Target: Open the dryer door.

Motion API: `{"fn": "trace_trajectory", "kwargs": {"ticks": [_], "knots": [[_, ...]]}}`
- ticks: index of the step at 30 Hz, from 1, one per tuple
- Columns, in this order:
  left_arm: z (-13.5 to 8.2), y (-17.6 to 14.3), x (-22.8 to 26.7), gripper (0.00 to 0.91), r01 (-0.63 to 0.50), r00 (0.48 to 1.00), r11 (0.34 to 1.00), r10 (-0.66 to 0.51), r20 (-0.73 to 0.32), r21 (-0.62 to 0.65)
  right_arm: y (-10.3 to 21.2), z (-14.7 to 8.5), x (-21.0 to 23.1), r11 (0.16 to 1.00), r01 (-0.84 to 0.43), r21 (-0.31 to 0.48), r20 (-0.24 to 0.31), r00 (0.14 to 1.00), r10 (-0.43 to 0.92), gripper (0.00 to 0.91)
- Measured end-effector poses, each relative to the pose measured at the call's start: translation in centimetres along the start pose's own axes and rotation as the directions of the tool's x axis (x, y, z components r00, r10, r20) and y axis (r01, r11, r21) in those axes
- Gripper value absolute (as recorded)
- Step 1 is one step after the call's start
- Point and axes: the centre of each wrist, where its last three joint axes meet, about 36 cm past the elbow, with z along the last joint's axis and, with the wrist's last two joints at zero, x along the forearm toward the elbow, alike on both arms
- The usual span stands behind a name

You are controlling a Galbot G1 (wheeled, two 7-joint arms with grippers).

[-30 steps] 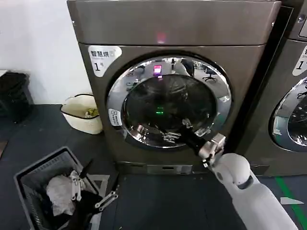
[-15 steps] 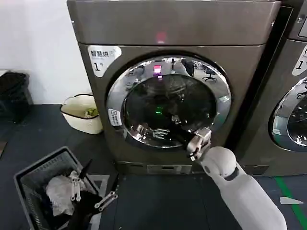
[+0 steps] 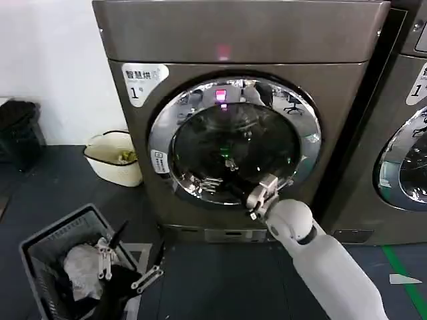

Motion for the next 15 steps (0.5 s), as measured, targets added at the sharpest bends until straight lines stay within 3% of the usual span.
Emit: {"fn": "trace_trajectory", "kwargs": {"ticks": [15], "knots": [[0.1, 0.0, 0.0, 0.907, 0.003, 1.000, 1.000, -0.003, 0.001, -0.002, 2.1, 0.2, -2.7, 1.000, 0.011, -0.003, -0.001, 1.000, -0.011, 0.907]]}}
